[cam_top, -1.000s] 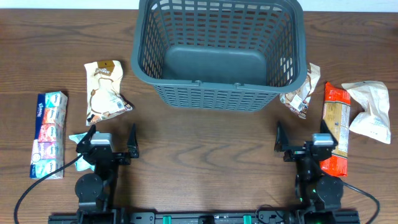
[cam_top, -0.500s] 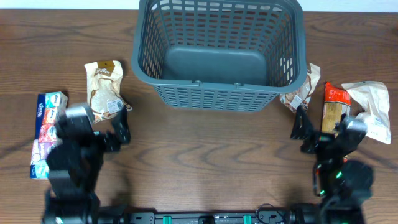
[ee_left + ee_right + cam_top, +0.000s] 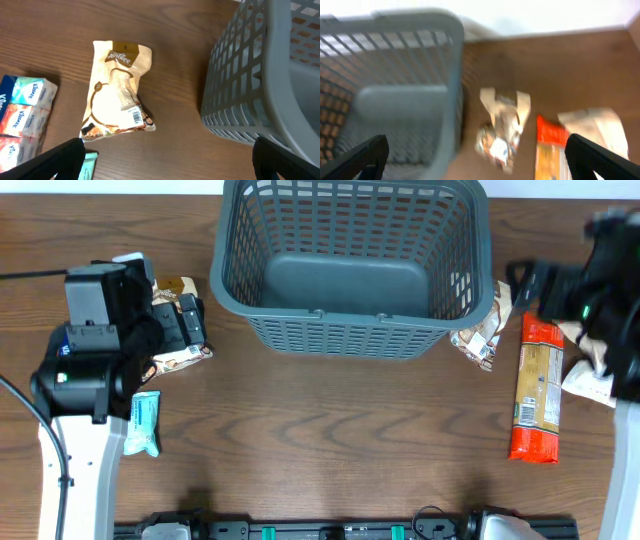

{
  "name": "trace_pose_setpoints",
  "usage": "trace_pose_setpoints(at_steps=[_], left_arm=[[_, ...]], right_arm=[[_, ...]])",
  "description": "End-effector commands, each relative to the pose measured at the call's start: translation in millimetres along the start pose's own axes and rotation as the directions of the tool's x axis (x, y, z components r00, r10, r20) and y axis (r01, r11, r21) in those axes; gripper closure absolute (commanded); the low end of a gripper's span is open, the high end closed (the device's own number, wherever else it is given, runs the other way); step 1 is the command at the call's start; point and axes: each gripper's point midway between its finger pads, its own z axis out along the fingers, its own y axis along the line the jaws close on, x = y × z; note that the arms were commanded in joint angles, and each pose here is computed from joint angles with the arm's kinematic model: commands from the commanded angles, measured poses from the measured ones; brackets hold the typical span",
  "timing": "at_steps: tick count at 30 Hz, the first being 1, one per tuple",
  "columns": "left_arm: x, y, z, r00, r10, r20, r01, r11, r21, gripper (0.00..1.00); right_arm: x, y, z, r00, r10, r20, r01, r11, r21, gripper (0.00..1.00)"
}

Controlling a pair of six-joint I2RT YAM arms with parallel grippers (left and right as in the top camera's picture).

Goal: Pack container

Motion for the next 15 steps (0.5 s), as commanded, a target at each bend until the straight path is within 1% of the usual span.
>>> trace_pose_setpoints(at_steps=[1,3,4,5,6,7,8,15], left_arm=[[-5.5,-2.5,-6.0,1.0,0.008,0.012,-0.009,1.0,0.005,0.01],[-1.9,-1.8,-6.0,1.0,0.008,-0.002,-0.008,1.0,0.002,0.01],[-0.4,-1.4,-6.0,1.0,0.008,-0.008,-0.008,1.0,0.001,0.01],[1.4,-0.9,-6.0,1.0,0.007,-0.016,-0.007,1.0,-0.001,0.01],[3.1,-0.6,-6.2,1.0,0.007,-0.022,-0.007,1.0,-0.003,0.01],[4.3,-0.3,-6.2,1.0,0.006,-0.027,-0.006,1.0,-0.004,0.01],[6.1,0.1,-6.2,0.999,0.006,-0.034,-0.007,1.0,-0.005,0.01],[10.7,8.9,-6.7,0.999,0.006,-0.051,-0.008,0.999,-0.054,0.01]], right_arm=[[-33.9,-0.2,-3.1,0.997,-0.018,0.076,0.019,1.0,-0.014,0.2],[-44.4,-9.5,8.2,0.996,0.03,0.087,-0.03,1.0,0.001,0.58],[-46.0,-16.0,14.3,0.995,0.065,0.082,-0.066,0.998,0.014,0.67],[-46.1,-23.4,22.2,0.992,0.1,0.07,-0.102,0.994,0.027,0.8],[-45.2,-29.9,29.5,0.991,0.122,0.057,-0.125,0.992,0.036,0.87],[-43.1,-37.3,38.3,0.989,0.143,0.041,-0.145,0.988,0.048,0.91],[-40.2,-43.2,47.2,0.988,0.154,0.023,-0.155,0.986,0.057,0.98],[-13.5,-66.4,105.8,0.986,0.122,-0.114,-0.109,0.988,0.114,0.99]])
